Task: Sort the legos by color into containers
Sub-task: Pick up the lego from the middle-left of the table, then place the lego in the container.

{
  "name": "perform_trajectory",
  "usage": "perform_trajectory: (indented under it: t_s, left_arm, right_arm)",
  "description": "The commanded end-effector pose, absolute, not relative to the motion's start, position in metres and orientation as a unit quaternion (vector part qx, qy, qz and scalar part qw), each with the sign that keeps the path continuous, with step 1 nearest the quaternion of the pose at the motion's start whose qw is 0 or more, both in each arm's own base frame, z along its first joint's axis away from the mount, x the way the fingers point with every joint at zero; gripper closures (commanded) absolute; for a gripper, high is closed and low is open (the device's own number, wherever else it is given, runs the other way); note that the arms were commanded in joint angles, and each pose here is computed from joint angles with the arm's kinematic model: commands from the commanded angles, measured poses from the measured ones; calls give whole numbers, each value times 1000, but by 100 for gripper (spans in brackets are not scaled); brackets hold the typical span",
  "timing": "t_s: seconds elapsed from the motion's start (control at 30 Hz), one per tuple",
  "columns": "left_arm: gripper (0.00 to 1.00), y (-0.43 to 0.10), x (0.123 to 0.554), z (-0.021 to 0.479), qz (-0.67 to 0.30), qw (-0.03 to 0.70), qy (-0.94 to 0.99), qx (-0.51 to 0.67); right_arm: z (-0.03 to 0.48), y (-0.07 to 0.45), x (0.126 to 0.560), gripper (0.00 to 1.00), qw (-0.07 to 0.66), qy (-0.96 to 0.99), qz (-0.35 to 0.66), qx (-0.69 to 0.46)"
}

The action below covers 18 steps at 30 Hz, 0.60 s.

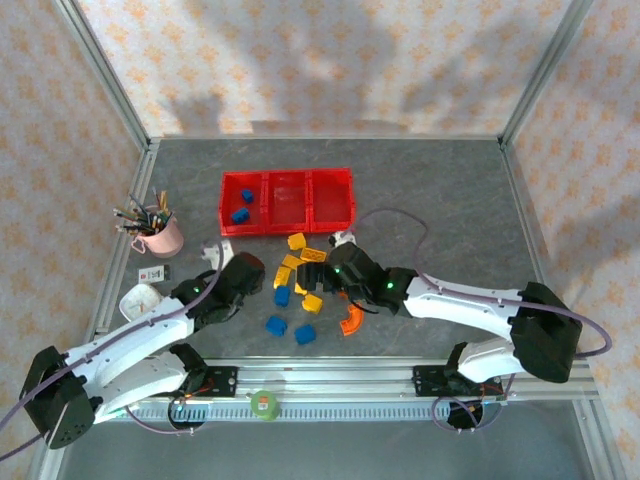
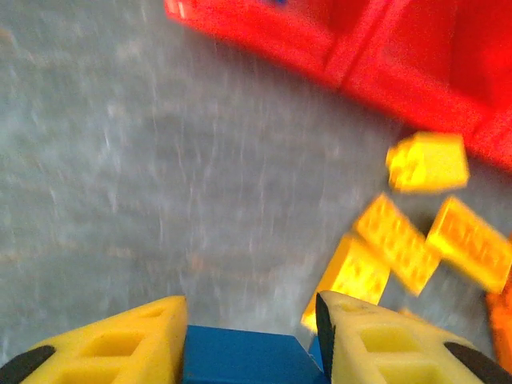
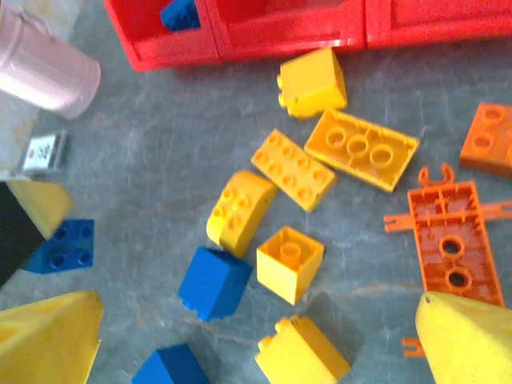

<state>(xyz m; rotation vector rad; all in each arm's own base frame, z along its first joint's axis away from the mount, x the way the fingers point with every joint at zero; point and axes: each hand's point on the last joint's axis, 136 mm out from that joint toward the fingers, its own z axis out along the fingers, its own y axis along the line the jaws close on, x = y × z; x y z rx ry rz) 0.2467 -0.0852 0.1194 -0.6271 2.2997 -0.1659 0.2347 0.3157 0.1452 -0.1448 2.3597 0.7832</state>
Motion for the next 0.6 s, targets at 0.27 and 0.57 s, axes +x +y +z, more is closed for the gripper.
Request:
perform_trajectory:
  t_s: [0.27,0.57]
  left_arm:
    - [59,-47,371,164,1,431,864,-259]
    - [59,-31,456,156,17,437,853,-284]
  right_arm:
    - [183,309,298,0,383,874,297,-21]
    - [183,306,315,0,395,875,278,-25]
